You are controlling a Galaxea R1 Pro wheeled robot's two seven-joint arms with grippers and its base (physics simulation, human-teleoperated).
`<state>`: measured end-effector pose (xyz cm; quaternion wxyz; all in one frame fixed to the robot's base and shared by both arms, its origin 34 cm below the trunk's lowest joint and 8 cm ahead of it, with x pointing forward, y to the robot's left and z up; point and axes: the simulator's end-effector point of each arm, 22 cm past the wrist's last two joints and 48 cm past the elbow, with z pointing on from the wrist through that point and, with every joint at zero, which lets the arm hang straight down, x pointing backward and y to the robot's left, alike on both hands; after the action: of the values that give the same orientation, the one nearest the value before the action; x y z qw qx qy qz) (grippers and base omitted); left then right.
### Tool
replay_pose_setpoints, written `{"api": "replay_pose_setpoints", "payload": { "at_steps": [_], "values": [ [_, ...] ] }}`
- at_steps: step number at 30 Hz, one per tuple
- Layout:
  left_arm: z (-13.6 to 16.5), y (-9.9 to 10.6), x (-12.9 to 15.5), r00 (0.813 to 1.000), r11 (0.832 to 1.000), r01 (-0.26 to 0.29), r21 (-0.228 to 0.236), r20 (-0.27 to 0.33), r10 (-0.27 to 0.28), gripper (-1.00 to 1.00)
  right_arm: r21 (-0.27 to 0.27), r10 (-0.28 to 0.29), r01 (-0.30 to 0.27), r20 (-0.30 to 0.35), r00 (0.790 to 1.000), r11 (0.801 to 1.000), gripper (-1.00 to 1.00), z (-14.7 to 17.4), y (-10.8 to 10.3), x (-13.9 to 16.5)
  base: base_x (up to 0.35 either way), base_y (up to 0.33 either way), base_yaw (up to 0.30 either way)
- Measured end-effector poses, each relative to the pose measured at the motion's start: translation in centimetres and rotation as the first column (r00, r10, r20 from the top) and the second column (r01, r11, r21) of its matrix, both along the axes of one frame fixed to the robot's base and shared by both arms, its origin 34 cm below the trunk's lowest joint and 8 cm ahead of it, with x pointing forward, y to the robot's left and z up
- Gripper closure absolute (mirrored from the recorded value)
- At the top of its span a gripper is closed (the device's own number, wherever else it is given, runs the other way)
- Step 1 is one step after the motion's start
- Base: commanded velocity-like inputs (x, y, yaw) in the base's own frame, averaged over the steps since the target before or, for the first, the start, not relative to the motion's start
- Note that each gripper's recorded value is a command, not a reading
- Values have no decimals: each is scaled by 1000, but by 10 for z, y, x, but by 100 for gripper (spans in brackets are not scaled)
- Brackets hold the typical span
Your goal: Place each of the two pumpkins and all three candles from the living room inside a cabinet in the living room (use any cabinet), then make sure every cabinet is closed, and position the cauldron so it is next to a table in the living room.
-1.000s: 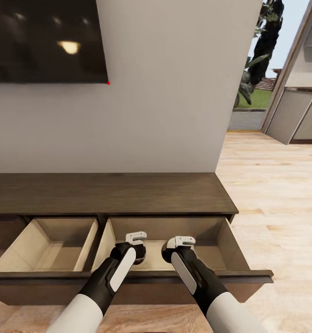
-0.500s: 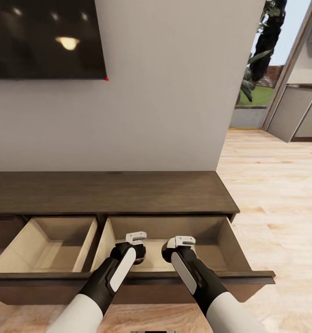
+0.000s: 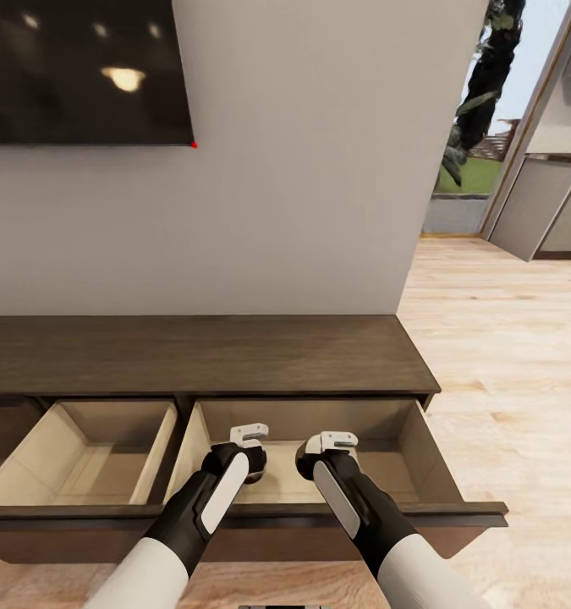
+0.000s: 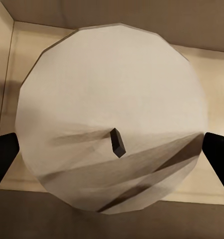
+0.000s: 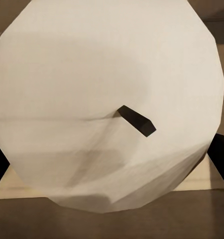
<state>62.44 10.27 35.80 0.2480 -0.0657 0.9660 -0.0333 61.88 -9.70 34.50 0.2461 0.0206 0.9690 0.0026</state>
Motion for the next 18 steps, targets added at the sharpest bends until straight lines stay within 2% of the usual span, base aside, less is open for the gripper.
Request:
{"api": "replay_pose_setpoints", "payload": {
  "at_steps": [11,18],
  "values": [
    [-2,1,0,1000,1000,-3,5,-3,3,100,-1,0,0,-1,1000,1000,100,-2,0,0,0,0,0],
    [-16,1,-4,1000,1000,-3,5,-28,3,100,0,-1,1,-25,1000,1000,100,-16,0,-4,0,0,0]
  ]
}}
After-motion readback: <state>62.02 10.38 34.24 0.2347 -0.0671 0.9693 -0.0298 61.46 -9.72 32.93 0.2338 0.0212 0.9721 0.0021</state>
